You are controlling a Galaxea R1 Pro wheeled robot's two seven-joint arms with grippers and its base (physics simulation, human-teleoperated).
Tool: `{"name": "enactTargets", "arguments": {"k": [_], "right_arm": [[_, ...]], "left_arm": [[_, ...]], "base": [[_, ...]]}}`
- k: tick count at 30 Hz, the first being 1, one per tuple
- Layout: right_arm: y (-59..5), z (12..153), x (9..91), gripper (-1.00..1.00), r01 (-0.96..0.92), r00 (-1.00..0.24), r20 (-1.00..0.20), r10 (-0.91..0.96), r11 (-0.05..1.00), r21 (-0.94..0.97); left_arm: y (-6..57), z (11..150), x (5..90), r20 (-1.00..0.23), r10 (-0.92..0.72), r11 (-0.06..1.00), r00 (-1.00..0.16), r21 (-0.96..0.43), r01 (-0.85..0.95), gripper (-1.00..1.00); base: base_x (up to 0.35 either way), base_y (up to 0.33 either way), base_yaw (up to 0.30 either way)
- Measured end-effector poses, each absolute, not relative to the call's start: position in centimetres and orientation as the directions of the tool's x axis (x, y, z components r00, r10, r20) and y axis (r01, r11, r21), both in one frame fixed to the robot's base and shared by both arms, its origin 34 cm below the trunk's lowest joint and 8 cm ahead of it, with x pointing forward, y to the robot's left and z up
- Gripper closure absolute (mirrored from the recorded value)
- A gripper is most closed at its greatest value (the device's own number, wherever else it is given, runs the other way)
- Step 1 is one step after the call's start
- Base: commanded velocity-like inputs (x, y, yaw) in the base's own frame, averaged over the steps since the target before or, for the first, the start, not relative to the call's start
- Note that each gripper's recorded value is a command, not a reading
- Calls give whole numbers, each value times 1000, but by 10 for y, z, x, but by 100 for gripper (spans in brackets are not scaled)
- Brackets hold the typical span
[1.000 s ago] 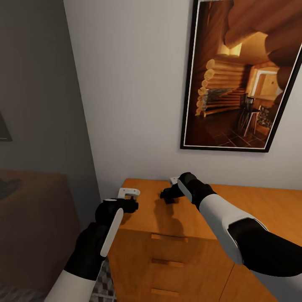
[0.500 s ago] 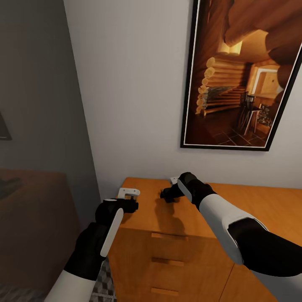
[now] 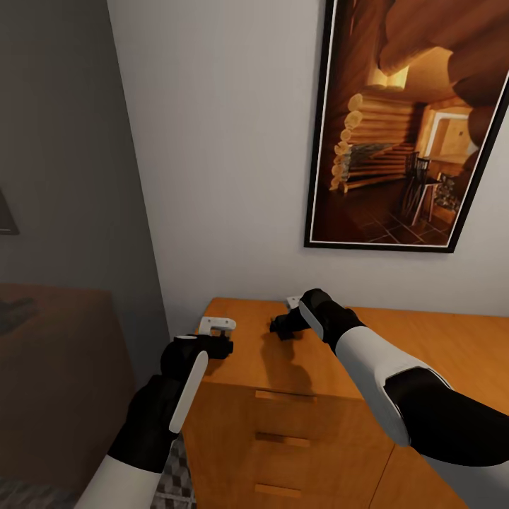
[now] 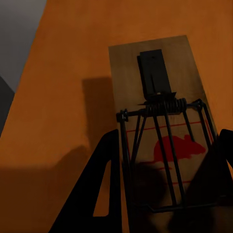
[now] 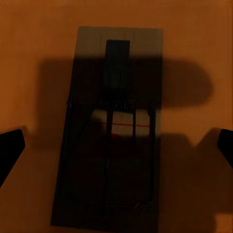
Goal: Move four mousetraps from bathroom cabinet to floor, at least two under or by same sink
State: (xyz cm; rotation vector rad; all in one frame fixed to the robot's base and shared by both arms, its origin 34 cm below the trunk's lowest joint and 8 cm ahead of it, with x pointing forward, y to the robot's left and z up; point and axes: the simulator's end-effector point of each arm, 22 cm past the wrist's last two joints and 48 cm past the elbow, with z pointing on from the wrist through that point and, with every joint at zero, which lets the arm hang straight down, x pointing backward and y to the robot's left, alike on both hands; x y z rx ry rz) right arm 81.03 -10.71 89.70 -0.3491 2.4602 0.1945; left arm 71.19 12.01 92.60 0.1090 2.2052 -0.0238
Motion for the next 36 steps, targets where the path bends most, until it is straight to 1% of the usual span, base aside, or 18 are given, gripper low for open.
{"name": "enactTargets", "arguments": {"k": [19, 20, 36], "right_arm": [[-107, 897, 810, -100, -296, -761, -616, -201, 954, 54], [-107, 897, 810, 100, -296, -761, -616, -201, 954, 54], [-107, 897, 810, 100, -296, -761, -616, -202, 954, 53]], "left_arm": [[120, 926, 712, -803, 70, 996, -591, 23, 87, 100], [120, 926, 712, -803, 70, 996, -591, 23, 87, 100], [120, 926, 712, -804, 70, 996, -591, 22, 87, 100]], "base": [[0, 0, 0], [0, 0, 0], [0, 0, 0]]}}
